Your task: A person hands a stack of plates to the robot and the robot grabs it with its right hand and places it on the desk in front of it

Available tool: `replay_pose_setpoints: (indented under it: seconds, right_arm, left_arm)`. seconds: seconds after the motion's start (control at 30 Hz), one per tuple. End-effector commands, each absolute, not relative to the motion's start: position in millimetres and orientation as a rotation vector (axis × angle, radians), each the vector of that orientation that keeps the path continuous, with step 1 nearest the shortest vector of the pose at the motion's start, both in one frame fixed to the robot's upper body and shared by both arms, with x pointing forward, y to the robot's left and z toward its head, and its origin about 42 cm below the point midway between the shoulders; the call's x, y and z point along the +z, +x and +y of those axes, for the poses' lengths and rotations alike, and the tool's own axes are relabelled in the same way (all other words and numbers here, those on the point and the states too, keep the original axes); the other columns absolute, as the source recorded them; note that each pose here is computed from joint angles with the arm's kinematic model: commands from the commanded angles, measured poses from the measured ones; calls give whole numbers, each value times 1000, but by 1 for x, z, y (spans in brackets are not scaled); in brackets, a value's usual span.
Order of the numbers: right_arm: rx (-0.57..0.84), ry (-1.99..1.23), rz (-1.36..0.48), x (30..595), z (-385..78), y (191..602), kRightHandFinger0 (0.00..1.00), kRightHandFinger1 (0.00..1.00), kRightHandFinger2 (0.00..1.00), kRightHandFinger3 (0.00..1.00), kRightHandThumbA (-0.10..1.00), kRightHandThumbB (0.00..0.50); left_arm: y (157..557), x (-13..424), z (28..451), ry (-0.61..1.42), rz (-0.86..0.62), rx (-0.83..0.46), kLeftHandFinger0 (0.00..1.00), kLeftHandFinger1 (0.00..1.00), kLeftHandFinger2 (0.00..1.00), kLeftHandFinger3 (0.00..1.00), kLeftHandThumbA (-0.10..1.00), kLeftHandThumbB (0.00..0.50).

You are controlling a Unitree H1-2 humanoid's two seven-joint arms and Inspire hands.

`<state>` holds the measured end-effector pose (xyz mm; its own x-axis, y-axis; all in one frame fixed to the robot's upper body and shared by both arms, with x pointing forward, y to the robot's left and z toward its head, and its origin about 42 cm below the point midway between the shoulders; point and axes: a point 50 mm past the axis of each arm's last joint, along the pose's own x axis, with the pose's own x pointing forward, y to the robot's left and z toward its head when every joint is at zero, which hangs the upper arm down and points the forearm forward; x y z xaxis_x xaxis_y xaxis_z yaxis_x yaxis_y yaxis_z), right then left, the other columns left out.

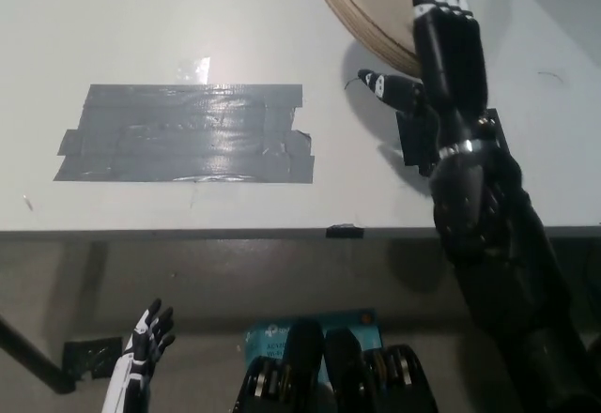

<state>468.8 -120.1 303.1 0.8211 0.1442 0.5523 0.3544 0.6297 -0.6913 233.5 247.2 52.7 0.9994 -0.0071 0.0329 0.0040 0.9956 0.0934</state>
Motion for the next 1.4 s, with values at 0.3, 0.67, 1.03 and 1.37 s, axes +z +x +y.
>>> replay_pose_setpoints:
  seconds: [0.3, 0.67, 1.03, 1.37]
  right_arm:
    - [-193, -902, -635, 332, -98, 498, 1000, 1000, 1000, 1000, 966, 445]
    - [-332, -1033, -730, 324, -85, 511, 1000, 1000, 1000, 1000, 636, 435]
    - [-372, -1023, -750, 329, -98, 520, 0, 33, 383, 392, 823, 27]
    - [-449, -977, -905, 353, -106, 501, 104, 0, 273, 394, 892, 0]
  left_arm:
    - [238, 64, 248, 116, -100, -21, 1000, 1000, 1000, 1000, 1000, 245]
    - [237, 65, 248, 110, -100, -28, 1000, 1000, 1000, 1000, 1000, 242]
    - [237, 62, 248, 114, -100, -35, 1000, 1000, 1000, 1000, 1000, 220]
    - [237, 62, 248, 131, -100, -45, 1000, 1000, 1000, 1000, 1000, 195]
